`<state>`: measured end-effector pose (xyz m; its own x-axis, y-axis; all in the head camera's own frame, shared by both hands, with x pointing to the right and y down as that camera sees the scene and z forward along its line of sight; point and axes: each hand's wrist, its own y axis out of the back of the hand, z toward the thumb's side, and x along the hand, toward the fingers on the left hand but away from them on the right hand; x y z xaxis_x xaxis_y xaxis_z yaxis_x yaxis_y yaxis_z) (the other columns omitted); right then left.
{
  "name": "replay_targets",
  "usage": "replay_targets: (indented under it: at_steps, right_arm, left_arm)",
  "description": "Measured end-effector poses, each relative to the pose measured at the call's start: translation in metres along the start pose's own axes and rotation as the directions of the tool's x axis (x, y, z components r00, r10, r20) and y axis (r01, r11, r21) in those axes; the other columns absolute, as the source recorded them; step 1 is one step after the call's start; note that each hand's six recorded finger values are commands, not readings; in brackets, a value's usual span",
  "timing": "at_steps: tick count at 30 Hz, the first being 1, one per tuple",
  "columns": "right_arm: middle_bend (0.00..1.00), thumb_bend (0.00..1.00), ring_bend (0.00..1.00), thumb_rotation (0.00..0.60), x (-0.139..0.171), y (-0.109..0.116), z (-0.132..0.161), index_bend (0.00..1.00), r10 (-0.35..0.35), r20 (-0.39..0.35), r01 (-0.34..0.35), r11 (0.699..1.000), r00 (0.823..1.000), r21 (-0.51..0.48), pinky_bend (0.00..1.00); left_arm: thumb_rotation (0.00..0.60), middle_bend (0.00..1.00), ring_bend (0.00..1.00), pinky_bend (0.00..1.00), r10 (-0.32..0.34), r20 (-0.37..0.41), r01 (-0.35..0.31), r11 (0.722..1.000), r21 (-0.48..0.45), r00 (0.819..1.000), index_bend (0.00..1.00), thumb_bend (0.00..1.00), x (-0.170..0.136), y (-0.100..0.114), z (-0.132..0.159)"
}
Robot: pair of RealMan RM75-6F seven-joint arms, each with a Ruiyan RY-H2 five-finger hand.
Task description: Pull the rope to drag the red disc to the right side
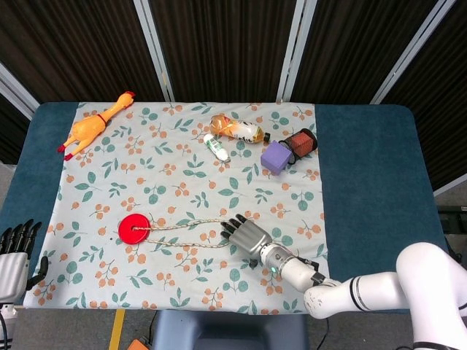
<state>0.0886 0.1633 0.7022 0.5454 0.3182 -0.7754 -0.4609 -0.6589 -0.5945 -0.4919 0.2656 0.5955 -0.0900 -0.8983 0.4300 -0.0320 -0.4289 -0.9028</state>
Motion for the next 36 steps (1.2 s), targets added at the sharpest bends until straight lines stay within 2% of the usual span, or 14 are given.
replay_targets:
  at_steps: [11, 16, 21, 24, 26, 31, 36]
  right_arm:
    - [0.0, 0.0, 0.0, 0.6, -0.002, -0.003, -0.001, 0.44, 0.007, 0.01, -0.007, 1.0, 1.0, 0.016, 0.0]
    - [0.0, 0.03, 0.0, 0.6, -0.001, -0.001, -0.002, 0.64, -0.003, 0.011, 0.003, 1.0, 1.0, 0.01, 0.0]
    - [0.0, 0.08, 0.0, 0.6, 0.001, 0.001, -0.004, 0.75, 0.004, 0.012, -0.004, 1.0, 1.0, -0.007, 0.0]
    - [0.0, 0.2, 0.0, 0.6, 0.001, 0.002, -0.005, 0.82, 0.008, 0.013, -0.008, 1.0, 1.0, -0.016, 0.0]
    - [0.0, 0.32, 0.0, 0.6, 0.002, 0.003, -0.006, 0.86, 0.007, 0.013, -0.007, 1.0, 1.0, -0.025, 0.0]
    - [0.03, 0.71, 0.0, 0.6, 0.005, 0.004, -0.011, 0.99, 0.003, 0.029, -0.002, 0.999, 1.0, -0.032, 0.0]
    - [0.11, 0.92, 0.0, 0.6, 0.015, 0.002, -0.02, 1.0, -0.007, 0.044, 0.009, 0.999, 0.999, -0.051, 0.0]
  left_arm:
    - [0.591, 0.02, 0.0, 0.03, 0.001, -0.004, -0.001, 1.0, -0.005, 1.0, 0.0, 0.53, 0.001, 0.0, -0.003]
    - [0.589, 0.02, 0.0, 0.03, 0.0, -0.002, 0.0, 1.0, -0.005, 1.0, 0.0, 0.53, 0.001, 0.0, -0.003]
    - [0.588, 0.02, 0.0, 0.03, 0.0, 0.002, 0.0, 1.0, -0.006, 1.0, 0.0, 0.53, 0.0, 0.0, -0.002]
    - [0.583, 0.02, 0.0, 0.03, -0.003, 0.0, 0.003, 1.0, -0.008, 1.0, 0.0, 0.53, 0.0, -0.001, -0.002]
    - [0.585, 0.02, 0.0, 0.03, -0.004, 0.0, 0.004, 1.0, -0.008, 1.0, 0.0, 0.53, 0.0, -0.002, -0.002]
    - [0.584, 0.02, 0.0, 0.03, -0.004, 0.001, 0.004, 1.0, -0.013, 1.0, 0.0, 0.53, 0.0, -0.002, -0.002]
    - [0.586, 0.02, 0.0, 0.03, -0.004, 0.002, 0.004, 1.0, -0.022, 1.0, 0.0, 0.53, 0.0, -0.001, -0.002]
